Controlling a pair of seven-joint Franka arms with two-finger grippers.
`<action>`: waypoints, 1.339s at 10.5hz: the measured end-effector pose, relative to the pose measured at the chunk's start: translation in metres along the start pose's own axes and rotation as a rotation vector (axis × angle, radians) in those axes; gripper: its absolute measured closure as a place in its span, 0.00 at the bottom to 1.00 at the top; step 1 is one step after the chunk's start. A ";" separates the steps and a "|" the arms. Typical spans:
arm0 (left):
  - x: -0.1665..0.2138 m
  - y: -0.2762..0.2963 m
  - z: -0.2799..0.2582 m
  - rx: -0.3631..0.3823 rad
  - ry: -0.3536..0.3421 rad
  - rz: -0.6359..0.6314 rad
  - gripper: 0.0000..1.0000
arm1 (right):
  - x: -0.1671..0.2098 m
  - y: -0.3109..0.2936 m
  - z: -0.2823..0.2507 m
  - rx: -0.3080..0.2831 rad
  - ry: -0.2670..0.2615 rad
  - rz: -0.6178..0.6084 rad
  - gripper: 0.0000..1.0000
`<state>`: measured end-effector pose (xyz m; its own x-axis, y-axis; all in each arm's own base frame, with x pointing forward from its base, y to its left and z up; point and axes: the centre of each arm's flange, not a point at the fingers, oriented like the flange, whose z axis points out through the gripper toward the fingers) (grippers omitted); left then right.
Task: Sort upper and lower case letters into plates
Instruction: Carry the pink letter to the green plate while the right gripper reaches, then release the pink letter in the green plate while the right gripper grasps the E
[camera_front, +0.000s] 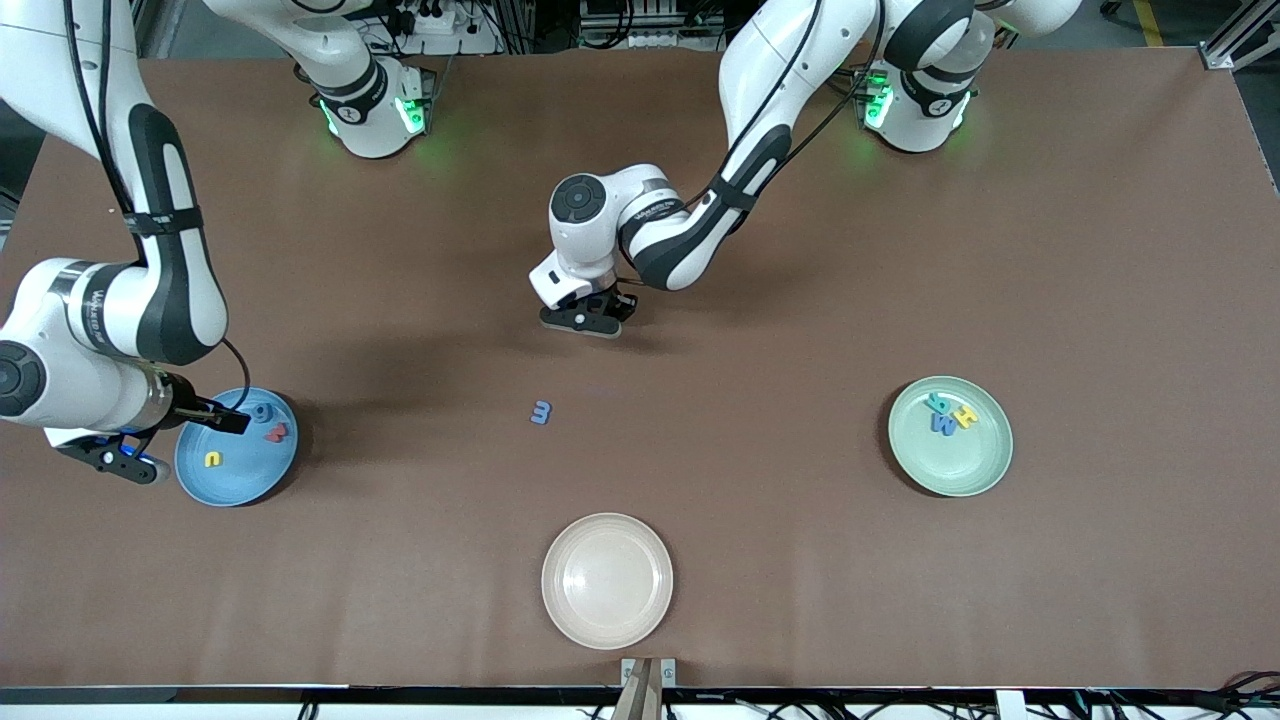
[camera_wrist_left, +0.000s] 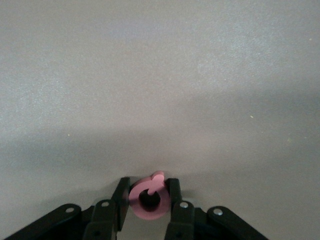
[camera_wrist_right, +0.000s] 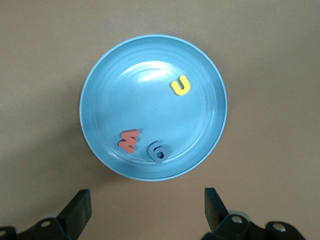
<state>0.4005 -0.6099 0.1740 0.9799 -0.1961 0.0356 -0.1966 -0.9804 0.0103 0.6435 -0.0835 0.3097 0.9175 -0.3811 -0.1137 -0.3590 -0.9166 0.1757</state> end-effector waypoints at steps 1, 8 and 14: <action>0.005 -0.005 -0.003 0.024 -0.006 -0.008 0.64 | 0.000 -0.001 0.000 0.000 0.000 -0.002 0.00; 0.151 -0.240 -0.218 0.024 -0.038 -0.104 0.64 | -0.030 -0.092 -0.013 0.126 -0.023 -0.047 0.00; 0.159 -0.511 -0.172 0.020 -0.181 -0.036 0.64 | -0.056 -0.194 -0.026 0.197 -0.022 -0.030 0.00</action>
<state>0.6511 -0.1376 0.3461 0.9766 -0.1591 -0.1448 -0.1624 -0.9867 -0.0117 0.6666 0.1188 0.3070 0.9251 -0.3541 -0.1373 -0.3603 -0.9326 -0.0223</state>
